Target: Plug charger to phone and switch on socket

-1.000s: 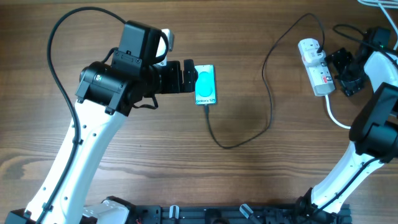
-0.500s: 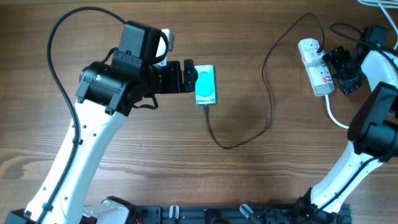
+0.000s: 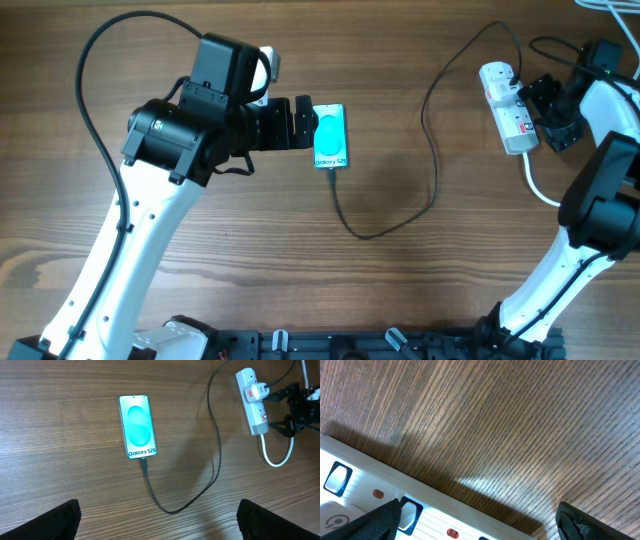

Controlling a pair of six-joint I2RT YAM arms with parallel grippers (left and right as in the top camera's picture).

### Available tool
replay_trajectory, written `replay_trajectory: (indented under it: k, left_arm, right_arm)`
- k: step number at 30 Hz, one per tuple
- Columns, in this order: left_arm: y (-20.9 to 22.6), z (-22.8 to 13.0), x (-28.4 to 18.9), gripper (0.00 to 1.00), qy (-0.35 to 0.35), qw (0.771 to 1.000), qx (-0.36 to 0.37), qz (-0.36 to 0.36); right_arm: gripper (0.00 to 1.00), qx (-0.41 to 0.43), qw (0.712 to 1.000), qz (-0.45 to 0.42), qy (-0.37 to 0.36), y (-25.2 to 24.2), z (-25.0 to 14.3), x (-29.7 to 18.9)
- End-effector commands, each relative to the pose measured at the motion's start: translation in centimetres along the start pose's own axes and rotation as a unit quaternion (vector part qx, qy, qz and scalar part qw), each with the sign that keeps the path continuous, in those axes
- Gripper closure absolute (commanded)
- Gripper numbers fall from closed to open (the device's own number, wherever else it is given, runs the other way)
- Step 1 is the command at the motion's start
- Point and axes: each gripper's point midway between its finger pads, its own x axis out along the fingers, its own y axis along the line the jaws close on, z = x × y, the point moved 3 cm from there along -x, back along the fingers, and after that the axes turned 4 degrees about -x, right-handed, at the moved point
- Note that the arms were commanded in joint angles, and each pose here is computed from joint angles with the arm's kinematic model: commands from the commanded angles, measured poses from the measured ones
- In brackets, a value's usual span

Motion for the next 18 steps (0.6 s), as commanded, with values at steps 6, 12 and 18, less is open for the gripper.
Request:
replay_trajectory:
  k: [6, 12, 18]
  left_arm:
    - [0.3, 0.0, -0.1, 0.00, -0.003, 1.000, -0.006, 0.005]
    - [0.3, 0.0, -0.1, 0.00, -0.003, 1.000, -0.006, 0.005]
    - [0.3, 0.0, -0.1, 0.00, -0.003, 1.000, -0.006, 0.005]
  right_arm:
    - [0.01, -0.043, 0.999, 0.007, 0.032, 1.7, -2.1, 1.1]
    - [0.00, -0.054, 0.998, 0.006, 0.036, 1.8, -2.4, 1.4]
    - [0.01, -0.053, 0.997, -0.005, 0.053, 1.3, -3.1, 2.4]
